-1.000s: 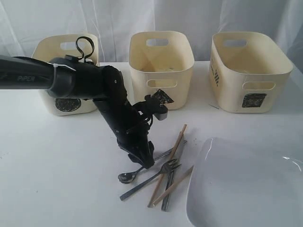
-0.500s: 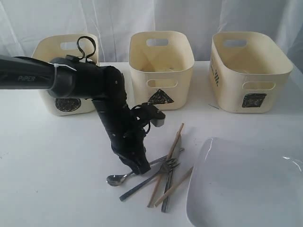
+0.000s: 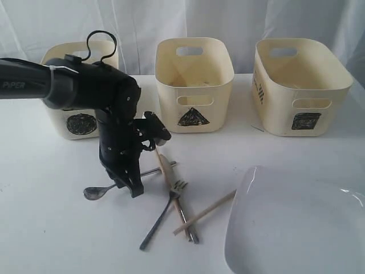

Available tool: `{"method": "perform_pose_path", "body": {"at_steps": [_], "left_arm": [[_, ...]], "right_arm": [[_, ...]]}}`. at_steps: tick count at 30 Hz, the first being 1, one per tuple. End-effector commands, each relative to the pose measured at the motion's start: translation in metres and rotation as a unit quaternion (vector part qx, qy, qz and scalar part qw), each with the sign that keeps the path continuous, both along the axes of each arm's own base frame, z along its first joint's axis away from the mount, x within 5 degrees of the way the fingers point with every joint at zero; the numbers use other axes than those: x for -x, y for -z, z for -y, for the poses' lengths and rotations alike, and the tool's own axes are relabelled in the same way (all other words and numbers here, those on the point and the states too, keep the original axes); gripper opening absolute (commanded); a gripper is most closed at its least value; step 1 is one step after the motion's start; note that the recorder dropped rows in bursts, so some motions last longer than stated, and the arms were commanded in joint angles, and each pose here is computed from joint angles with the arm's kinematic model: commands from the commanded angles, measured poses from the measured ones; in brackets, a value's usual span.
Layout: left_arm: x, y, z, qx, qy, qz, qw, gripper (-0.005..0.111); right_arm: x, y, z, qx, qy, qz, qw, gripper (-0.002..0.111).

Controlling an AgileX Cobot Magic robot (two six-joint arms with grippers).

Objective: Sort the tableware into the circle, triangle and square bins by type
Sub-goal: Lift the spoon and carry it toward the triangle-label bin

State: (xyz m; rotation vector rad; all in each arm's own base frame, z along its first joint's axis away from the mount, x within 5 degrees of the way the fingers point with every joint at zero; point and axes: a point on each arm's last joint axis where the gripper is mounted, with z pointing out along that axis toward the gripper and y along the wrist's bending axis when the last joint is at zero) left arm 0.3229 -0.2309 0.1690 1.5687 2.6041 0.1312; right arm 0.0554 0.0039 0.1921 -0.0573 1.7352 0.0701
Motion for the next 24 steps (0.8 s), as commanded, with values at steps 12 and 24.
{"method": "perform_pose_path", "body": {"at_steps": [12,24], "left_arm": [[-0.014,-0.055,0.012,0.008,0.007,0.041,0.999,0.0],[-0.012,-0.058,0.008,-0.009,0.006,0.033,0.999,0.0]], "right_arm": [[0.0,0.001,0.001,0.003,0.005,0.004,1.0,0.029],[0.0,0.001,0.001,0.003,0.005,0.004,1.0,0.029]]}}
